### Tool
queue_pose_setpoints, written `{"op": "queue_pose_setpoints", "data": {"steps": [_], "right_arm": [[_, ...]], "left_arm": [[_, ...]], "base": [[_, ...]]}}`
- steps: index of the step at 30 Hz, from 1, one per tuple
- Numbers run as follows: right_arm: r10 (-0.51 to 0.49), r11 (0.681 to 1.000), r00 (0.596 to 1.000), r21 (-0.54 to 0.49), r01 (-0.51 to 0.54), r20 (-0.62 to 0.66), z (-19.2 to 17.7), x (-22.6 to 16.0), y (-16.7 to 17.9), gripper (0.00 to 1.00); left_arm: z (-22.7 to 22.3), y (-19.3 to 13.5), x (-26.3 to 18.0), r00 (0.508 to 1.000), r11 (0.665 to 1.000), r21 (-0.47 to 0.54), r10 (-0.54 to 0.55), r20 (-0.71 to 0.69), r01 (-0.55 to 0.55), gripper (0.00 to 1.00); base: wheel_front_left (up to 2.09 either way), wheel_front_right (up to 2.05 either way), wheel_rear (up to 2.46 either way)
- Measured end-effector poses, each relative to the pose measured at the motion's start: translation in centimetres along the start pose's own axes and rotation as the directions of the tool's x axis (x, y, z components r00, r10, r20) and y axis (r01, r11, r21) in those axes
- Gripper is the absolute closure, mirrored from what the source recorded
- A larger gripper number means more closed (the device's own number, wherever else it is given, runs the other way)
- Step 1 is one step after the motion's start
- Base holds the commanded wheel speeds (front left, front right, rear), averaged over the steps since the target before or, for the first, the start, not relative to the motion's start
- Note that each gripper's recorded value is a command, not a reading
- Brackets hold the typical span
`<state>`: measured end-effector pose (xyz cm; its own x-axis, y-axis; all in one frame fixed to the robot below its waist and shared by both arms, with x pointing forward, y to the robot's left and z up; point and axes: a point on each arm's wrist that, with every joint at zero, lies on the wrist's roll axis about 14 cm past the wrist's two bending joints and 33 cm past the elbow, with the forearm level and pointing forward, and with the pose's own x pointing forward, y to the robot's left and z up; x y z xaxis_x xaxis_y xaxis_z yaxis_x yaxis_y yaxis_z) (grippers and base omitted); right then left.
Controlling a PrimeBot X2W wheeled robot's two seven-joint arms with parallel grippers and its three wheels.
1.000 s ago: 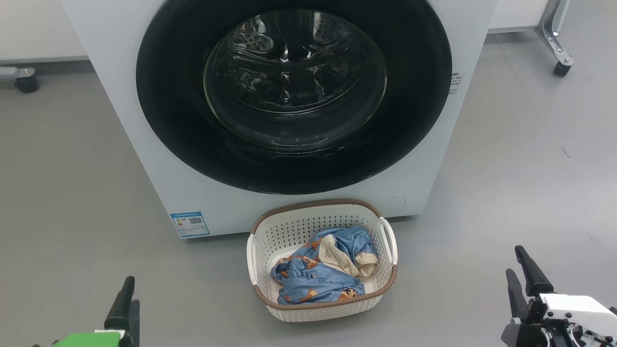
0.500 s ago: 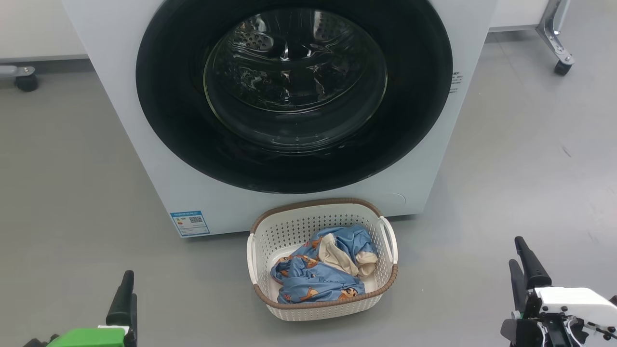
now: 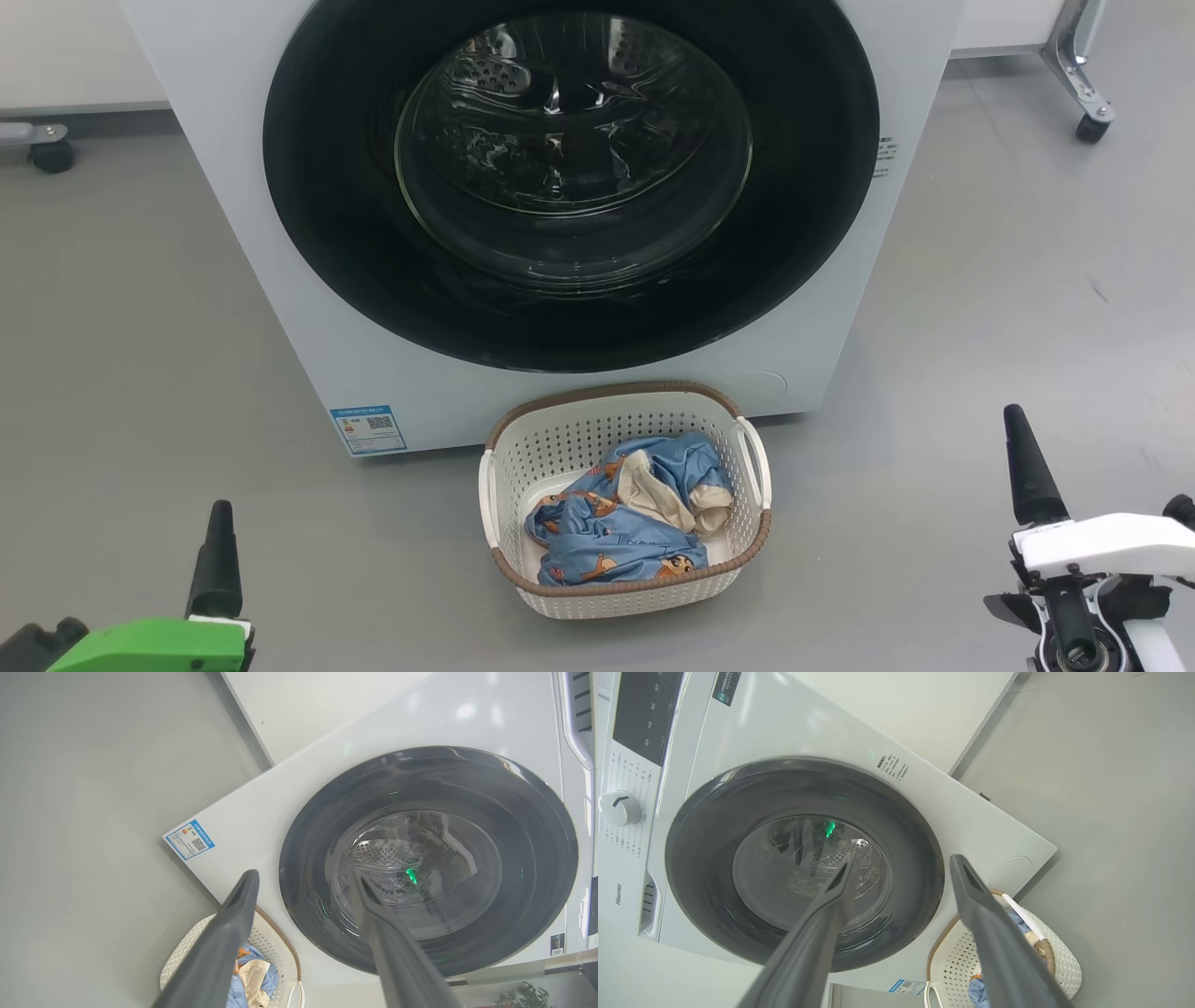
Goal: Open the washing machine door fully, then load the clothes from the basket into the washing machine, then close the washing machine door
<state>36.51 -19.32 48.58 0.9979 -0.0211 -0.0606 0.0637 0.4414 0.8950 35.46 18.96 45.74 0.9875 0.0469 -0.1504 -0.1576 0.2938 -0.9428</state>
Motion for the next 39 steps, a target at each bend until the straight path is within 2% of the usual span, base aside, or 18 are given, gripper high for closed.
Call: {"op": "queue_pose_setpoints", "data": {"steps": [4,5,10,11,14,15,20,39], "right_arm": [[0.031,0.995,0.999,-0.094,-0.032,-0.011,-0.2,0.2,0.8,0.0],[0.048,0.988,0.999,-0.147,-0.051,-0.022,-0.3,0.4,1.3,0.0],[0.073,0.968,0.997,-0.239,-0.078,-0.03,-0.4,0.5,1.8,0.0],[0.085,0.953,0.995,-0.288,-0.094,-0.044,-0.7,0.5,2.1,0.0],[0.097,0.93,0.994,-0.351,-0.112,-0.059,-1.1,0.4,2.3,0.0],[0.097,0.93,0.994,-0.351,-0.112,-0.059,-1.1,0.4,2.3,0.0],[0.112,0.881,0.99,-0.454,-0.137,-0.081,-1.5,0.4,2.5,0.0],[0.128,0.687,0.986,-0.707,-0.168,-0.11,-2.2,0.2,2.2,0.0]], "left_arm": [[0.4,-0.4,0.1,1.0,0.997,0.075,-0.016,0.015,0.014,0.0],[0.5,-0.6,0.1,1.0,0.992,0.123,-0.023,0.017,0.021,0.0],[0.9,-1.0,0.3,0.999,0.974,0.223,-0.043,0.027,0.036,0.0],[1.3,-1.4,0.3,0.998,0.959,0.281,-0.059,0.032,0.048,0.0],[1.6,-1.8,0.4,0.997,0.925,0.374,-0.078,0.028,0.061,0.0],[1.6,-1.8,0.4,0.997,0.925,0.374,-0.078,0.028,0.061,0.0],[1.4,-2.2,0.5,0.995,0.872,0.484,-0.096,0.017,0.076,0.0],[0.8,-3.0,0.4,0.989,0.665,0.74,-0.145,-0.003,0.099,0.0]], "base": [[0.0,0.0,0.0],[0.0,0.0,0.0],[0.0,0.0,0.0],[0.0,0.0,0.0],[0.0,0.0,0.0],[0.0,0.0,0.0],[0.0,0.0,0.0],[0.0,0.0,0.0]]}}
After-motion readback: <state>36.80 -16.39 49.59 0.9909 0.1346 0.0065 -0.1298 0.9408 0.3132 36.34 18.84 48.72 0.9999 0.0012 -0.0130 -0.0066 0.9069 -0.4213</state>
